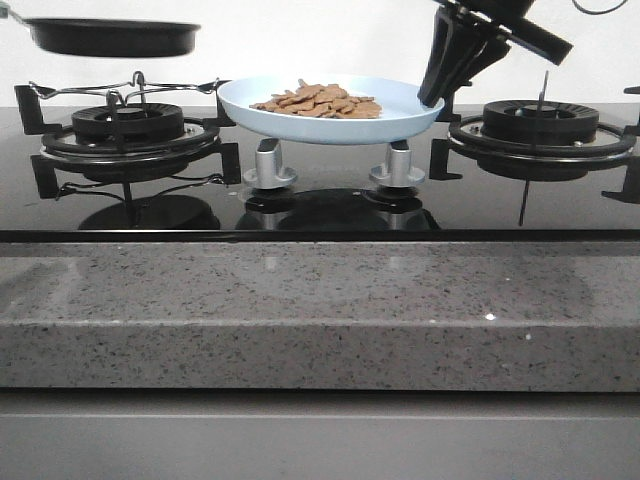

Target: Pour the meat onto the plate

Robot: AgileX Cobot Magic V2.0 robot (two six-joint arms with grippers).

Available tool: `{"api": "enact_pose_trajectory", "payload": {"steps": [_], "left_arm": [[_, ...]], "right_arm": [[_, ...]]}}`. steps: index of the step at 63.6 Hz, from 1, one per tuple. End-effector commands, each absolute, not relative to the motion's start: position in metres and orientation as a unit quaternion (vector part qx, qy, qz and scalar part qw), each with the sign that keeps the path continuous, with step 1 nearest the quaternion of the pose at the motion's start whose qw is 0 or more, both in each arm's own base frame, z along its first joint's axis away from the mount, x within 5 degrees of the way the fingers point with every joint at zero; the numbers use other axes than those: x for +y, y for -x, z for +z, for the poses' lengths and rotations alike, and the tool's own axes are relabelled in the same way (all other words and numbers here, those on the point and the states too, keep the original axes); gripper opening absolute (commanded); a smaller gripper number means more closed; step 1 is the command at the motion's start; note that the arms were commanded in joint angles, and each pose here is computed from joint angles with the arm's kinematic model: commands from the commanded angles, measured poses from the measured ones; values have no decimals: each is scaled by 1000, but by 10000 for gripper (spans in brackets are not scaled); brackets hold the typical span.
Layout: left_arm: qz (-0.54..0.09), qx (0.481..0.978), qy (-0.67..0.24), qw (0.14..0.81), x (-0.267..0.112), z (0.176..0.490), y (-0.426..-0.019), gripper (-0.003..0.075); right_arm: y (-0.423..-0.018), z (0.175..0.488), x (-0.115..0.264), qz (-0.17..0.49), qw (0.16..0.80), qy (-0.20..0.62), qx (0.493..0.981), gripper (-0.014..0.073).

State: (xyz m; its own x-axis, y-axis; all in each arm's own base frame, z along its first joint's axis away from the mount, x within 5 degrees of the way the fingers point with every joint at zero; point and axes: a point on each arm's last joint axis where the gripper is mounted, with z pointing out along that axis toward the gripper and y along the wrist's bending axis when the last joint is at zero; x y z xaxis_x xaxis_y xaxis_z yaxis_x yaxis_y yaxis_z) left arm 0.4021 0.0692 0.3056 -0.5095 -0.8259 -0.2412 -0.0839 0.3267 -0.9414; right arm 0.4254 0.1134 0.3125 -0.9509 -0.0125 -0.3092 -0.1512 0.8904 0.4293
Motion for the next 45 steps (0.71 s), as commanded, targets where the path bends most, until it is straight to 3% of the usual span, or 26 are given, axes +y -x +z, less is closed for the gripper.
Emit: {"api": "enact_pose_trajectory", "payload": {"steps": [1,36,45], "left_arm": [[-518,688,308,404,66,334,-394,-20],[-495,705,307,405,66,324,-393,-17],[-492,709,304,405,66,324,-393,50]], "right_arm": [[-405,347,112,245,155,62,955,-27],[-405,347,112,245,155,62,955,-27],[-405,347,112,245,155,62,955,-27]]}}
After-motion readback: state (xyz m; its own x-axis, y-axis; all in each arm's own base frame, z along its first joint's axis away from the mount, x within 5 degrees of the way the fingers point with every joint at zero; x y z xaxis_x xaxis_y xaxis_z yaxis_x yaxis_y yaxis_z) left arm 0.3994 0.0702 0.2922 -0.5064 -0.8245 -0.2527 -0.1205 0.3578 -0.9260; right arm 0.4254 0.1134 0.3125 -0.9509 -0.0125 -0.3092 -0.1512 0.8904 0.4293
